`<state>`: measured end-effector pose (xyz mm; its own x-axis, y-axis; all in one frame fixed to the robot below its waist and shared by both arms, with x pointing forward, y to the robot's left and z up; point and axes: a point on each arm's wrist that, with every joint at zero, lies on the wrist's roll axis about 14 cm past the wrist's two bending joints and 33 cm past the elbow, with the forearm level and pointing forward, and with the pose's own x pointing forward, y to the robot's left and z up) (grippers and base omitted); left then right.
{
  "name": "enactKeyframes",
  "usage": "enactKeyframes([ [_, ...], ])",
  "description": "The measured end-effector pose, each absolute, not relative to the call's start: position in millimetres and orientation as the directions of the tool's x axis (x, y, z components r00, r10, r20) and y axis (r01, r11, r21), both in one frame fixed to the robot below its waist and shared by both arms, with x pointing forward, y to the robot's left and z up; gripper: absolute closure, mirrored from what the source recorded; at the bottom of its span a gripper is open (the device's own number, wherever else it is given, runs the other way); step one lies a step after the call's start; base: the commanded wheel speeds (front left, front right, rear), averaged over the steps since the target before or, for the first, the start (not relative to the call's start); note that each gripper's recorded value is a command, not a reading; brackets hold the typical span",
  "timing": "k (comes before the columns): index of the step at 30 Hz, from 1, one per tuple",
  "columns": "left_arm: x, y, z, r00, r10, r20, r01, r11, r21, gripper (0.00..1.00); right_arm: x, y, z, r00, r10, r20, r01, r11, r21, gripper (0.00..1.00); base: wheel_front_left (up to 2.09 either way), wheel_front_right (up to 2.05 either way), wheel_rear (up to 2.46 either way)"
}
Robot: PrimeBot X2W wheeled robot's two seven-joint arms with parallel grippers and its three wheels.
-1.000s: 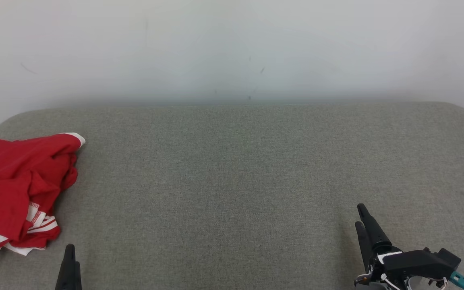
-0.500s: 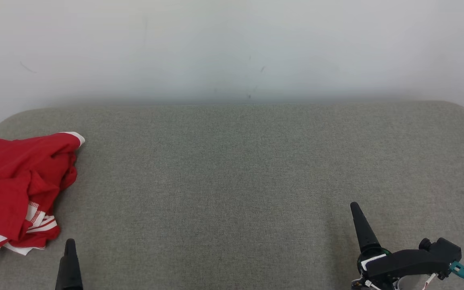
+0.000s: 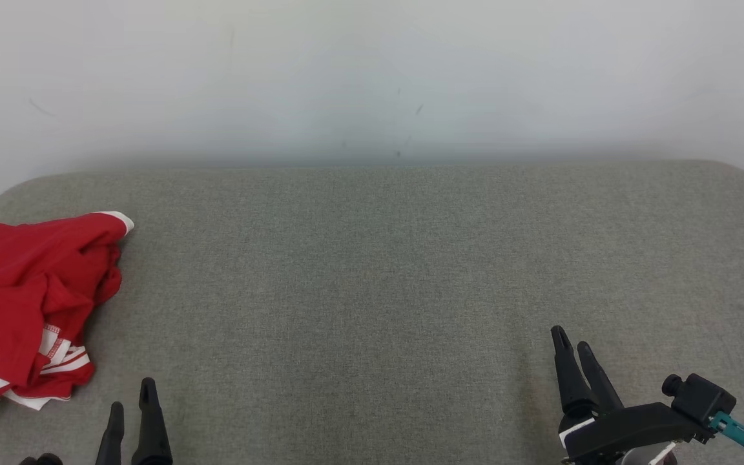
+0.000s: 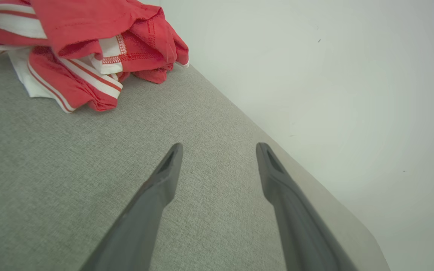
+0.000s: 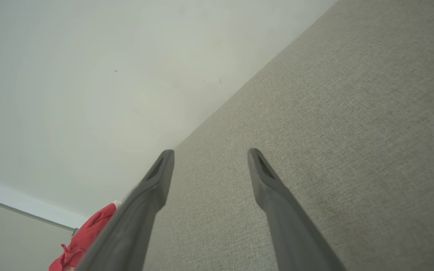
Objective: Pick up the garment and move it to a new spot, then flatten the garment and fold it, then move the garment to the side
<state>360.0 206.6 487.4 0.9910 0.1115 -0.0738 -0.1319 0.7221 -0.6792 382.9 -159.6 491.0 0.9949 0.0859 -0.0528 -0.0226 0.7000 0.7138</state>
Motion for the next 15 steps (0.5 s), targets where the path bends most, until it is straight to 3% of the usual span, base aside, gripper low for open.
enactKeyframes([
  [15,362.0,193.4,486.5,0.995,0.074,-0.072,-0.1,0.871,-0.481,0.0,377.9,-157.3,491.5,0.995,0.092,-0.033,-0.06,0.841,0.537,0.0,0.0,0.0,0.0],
])
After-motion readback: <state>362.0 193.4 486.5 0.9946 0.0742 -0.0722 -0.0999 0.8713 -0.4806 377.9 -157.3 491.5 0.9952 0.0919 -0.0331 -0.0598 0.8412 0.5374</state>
